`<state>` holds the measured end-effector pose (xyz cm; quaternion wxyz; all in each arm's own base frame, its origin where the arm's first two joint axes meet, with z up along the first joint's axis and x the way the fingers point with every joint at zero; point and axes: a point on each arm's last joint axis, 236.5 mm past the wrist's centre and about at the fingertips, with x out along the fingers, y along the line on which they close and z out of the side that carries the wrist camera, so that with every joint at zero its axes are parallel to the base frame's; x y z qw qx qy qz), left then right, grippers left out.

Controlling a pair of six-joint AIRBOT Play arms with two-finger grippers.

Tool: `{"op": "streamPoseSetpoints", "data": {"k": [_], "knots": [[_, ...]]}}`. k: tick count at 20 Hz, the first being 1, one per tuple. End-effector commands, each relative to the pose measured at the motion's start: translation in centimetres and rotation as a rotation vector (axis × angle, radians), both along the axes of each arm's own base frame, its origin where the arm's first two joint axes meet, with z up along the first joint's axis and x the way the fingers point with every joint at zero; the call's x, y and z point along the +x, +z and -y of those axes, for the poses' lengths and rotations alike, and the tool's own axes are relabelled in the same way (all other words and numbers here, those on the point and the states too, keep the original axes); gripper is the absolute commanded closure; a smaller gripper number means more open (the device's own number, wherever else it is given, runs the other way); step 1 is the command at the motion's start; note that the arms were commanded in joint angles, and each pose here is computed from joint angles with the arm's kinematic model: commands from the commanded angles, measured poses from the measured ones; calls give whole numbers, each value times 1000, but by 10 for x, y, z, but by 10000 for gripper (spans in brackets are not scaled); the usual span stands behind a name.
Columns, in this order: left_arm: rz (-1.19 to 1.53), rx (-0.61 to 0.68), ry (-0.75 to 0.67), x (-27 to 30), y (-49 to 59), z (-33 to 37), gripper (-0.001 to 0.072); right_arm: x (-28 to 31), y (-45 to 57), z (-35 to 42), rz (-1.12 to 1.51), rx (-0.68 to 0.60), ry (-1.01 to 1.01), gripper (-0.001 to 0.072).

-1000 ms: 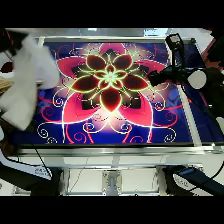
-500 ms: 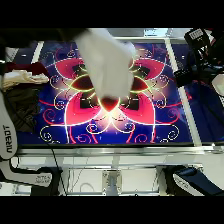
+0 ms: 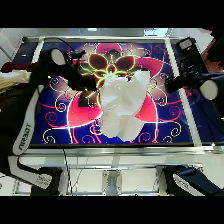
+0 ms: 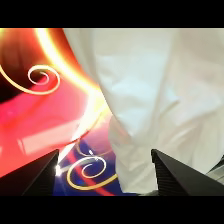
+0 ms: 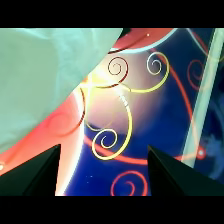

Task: Fold the shirts.

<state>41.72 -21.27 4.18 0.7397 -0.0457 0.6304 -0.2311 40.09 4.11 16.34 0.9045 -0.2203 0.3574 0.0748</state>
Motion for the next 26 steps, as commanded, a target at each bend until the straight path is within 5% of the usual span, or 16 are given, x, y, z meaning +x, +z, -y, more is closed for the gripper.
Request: {"op": "streamPoseSetpoints", "data": {"k": [1, 5, 8, 17, 26], "knots": [[-164, -7, 20, -13, -48, 12, 36, 10, -55, 30, -42, 43, -127, 118], [-285, -80, -9, -21, -87, 33, 36, -10, -135, 44, -249, 361, -325, 118], [-311, -118, 12, -17, -102, 43, 36, -31, -177, 16, -372, 520, -292, 117], [-266, -255, -152, -39, -90, 111, 37, -48, -226, -6, -449, 589, -290, 117], [-171, -256, -189, -25, -70, 125, 64, -44, -225, -4, -430, 589, -293, 117]]}}
